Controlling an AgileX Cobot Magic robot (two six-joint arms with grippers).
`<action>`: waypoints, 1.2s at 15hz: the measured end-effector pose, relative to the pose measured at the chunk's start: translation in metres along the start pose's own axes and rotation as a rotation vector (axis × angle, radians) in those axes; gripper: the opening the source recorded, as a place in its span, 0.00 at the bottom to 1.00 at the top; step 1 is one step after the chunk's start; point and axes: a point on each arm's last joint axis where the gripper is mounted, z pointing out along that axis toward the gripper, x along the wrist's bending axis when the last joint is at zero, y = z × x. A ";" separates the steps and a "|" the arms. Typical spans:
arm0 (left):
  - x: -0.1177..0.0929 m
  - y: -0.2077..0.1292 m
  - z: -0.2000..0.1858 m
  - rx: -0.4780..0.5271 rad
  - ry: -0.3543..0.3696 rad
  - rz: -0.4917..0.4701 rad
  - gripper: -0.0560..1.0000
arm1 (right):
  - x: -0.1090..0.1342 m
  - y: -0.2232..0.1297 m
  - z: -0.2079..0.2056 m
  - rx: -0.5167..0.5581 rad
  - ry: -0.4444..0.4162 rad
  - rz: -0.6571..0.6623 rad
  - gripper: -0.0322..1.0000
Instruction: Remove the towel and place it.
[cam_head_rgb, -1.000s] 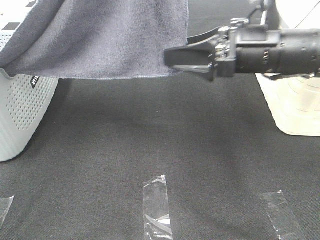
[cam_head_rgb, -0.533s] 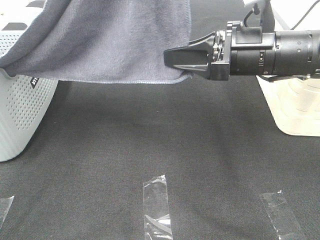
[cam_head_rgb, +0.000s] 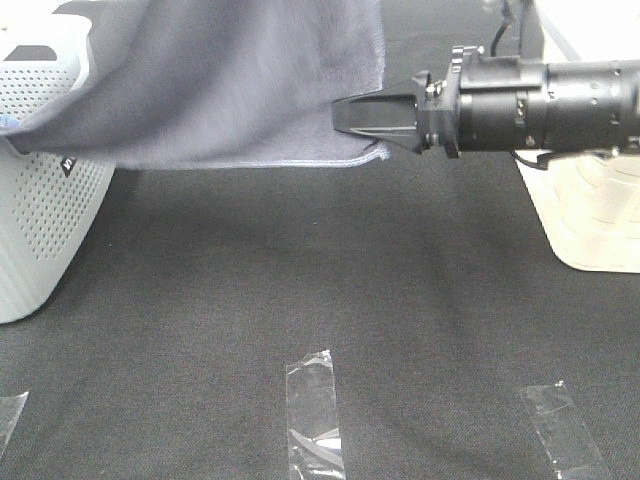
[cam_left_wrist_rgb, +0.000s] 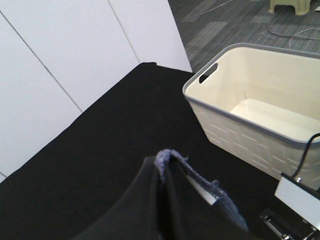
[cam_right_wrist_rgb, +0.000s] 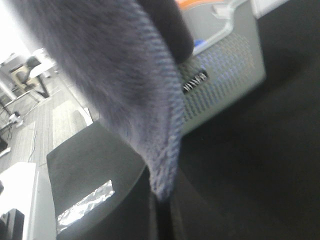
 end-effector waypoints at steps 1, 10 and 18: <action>0.009 -0.010 0.015 0.045 0.043 -0.037 0.05 | -0.003 0.003 0.000 0.051 -0.025 0.083 0.03; 0.110 -0.107 0.113 0.213 0.211 -0.287 0.05 | -0.020 0.133 -0.050 0.377 -0.757 0.115 0.03; 0.168 -0.038 0.076 -0.679 0.370 -0.165 0.05 | 0.035 0.282 -0.101 -0.434 -0.980 -0.411 0.03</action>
